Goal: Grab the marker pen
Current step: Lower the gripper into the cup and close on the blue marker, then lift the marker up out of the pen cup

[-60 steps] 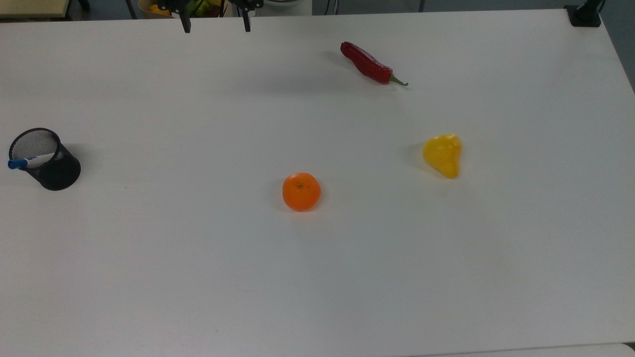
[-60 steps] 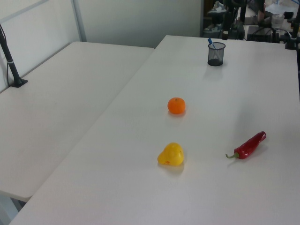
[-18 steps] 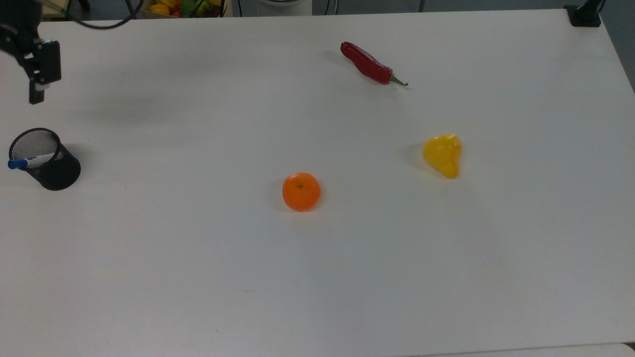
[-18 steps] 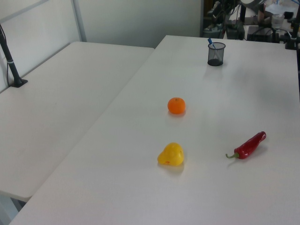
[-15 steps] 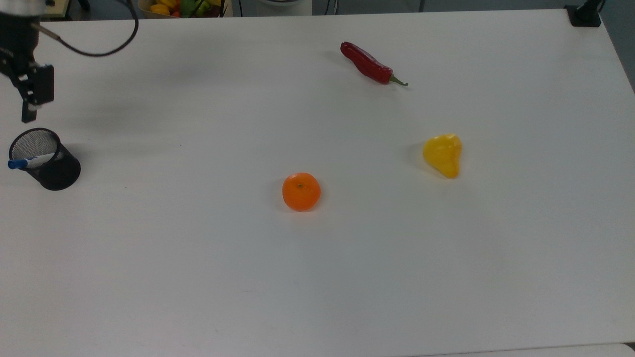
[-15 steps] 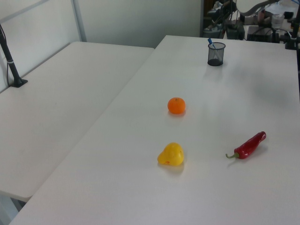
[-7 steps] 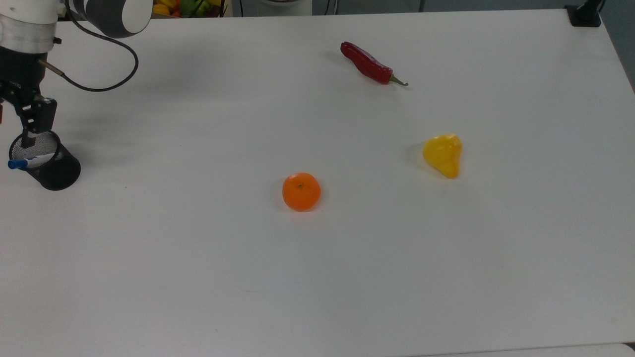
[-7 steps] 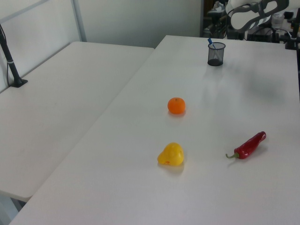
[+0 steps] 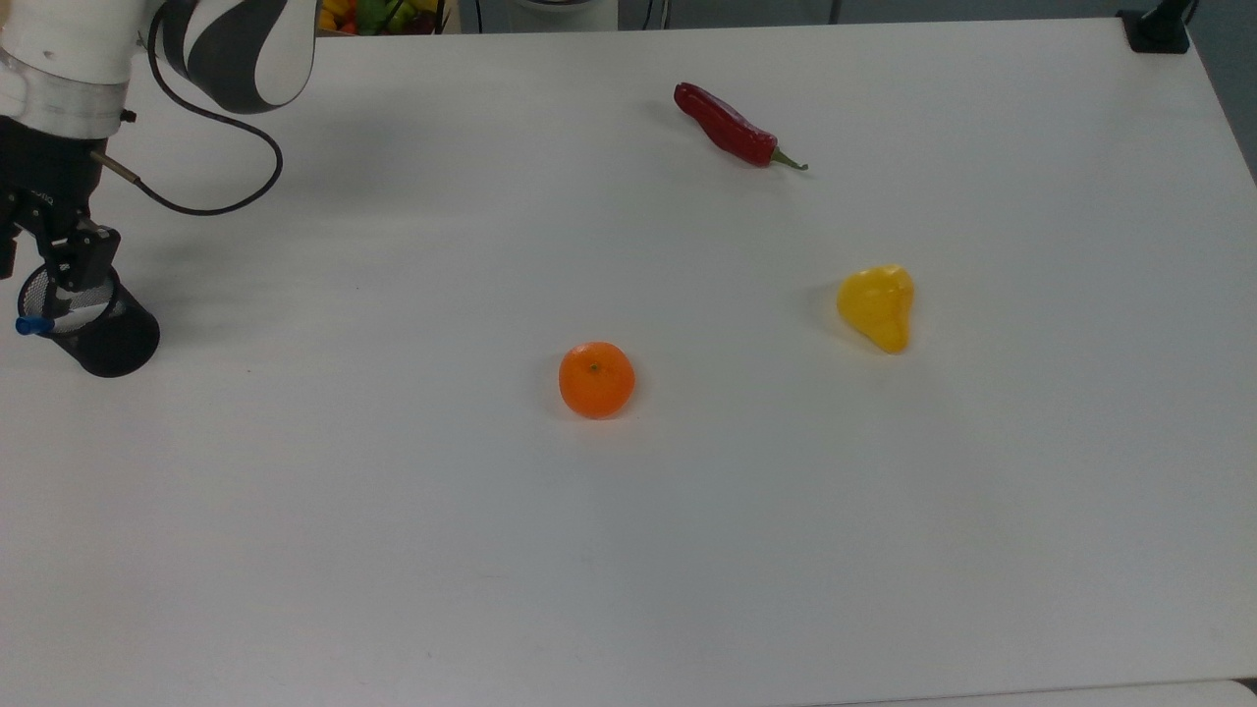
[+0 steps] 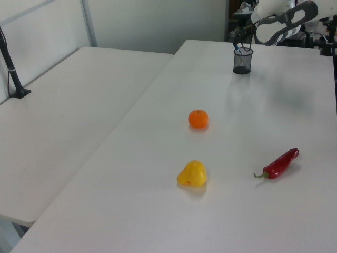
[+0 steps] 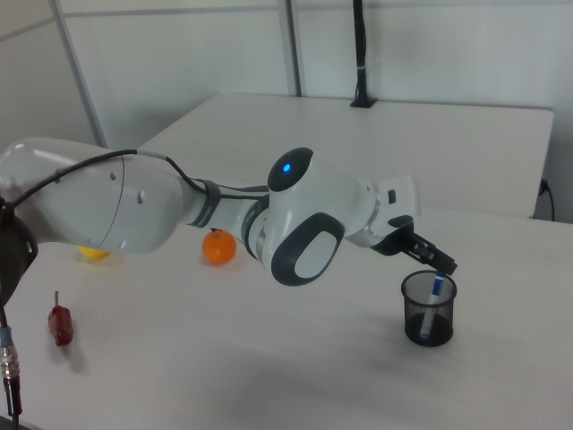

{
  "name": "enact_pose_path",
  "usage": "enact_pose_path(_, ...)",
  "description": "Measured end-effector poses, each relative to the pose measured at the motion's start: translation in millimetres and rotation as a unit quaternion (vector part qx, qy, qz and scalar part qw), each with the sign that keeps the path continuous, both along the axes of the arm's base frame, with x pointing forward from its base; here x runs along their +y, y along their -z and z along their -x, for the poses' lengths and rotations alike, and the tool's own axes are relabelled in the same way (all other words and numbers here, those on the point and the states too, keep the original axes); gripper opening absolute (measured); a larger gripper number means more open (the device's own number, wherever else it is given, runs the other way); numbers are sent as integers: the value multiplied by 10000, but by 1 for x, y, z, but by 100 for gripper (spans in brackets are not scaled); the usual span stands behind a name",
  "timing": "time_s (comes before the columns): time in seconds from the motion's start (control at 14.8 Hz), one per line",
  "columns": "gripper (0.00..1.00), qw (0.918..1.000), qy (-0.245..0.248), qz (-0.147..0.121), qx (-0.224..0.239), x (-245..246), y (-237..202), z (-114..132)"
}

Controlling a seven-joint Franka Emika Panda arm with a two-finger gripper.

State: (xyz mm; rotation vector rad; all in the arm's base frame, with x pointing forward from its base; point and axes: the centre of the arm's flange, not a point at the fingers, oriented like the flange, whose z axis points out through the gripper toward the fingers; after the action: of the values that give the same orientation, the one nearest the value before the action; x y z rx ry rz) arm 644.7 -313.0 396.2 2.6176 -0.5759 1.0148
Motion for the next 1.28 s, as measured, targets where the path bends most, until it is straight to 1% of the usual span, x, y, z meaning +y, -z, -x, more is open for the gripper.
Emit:
enact_pose_path(0.07,67,10000,-4,19,-31,0,2,-1)
enact_pose_path(0.14,63,10000,-10,30,-48,0,2,-3)
enact_pose_path(0.2,63,10000,-19,37,-53,1,3,-5)
enact_pose_path(0.27,61,10000,-30,44,-54,1,4,-7)
enact_pose_path(0.68,59,9999,-62,89,-41,1,12,-17)
enact_pose_path(0.74,52,9999,-68,99,-46,1,12,-19)
enact_pose_path(1.01,48,9999,-79,112,-25,1,18,-22)
enact_pose_path(1.08,44,9999,-79,112,-21,1,19,-23)
enact_pose_path(1.15,44,9999,-80,112,-20,1,19,-23)
enact_pose_path(1.22,40,9999,-80,113,-21,1,19,-23)
enact_pose_path(1.28,39,9999,-81,113,-21,1,19,-23)
